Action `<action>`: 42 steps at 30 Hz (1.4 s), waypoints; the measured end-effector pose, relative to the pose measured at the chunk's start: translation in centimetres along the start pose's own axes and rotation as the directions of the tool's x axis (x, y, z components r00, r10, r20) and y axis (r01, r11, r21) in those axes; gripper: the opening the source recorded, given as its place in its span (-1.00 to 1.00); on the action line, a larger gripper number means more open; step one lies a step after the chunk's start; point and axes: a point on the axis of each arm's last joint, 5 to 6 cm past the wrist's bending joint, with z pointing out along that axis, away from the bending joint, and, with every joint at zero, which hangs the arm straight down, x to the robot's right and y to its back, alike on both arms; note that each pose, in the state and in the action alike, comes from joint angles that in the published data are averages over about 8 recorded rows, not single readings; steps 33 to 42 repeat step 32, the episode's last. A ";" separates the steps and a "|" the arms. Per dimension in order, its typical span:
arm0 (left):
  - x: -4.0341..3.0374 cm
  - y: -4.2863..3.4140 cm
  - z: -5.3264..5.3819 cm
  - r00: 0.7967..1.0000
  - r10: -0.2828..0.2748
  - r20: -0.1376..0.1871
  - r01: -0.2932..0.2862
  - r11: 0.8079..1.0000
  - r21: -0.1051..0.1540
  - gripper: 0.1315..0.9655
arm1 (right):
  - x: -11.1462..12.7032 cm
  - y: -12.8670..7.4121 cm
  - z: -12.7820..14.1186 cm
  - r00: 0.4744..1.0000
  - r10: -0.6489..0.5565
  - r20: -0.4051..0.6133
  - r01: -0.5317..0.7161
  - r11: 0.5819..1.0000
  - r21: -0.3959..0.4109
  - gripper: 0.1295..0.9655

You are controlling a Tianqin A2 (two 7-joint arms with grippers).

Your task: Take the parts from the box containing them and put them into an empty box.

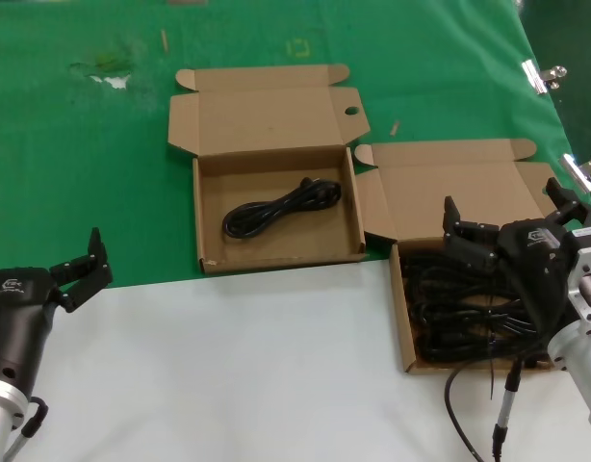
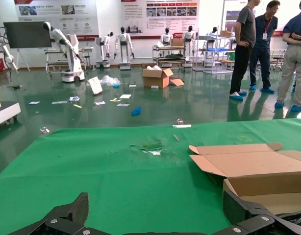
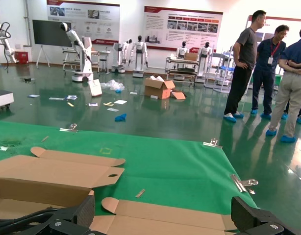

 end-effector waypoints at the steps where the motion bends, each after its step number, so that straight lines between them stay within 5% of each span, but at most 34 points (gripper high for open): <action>1: 0.00 0.00 0.0 1.000 0.000 0.000 0.000 1.000 0.000 1.00 | 0.0 0.0 0.0 1.000 0.000 0.000 0.000 1.000 0.000 1.00; 42: 0.00 0.00 0.0 1.000 0.000 0.000 0.000 1.000 0.000 1.00 | 0.0 0.0 0.0 1.000 0.000 0.000 0.000 1.000 0.000 1.00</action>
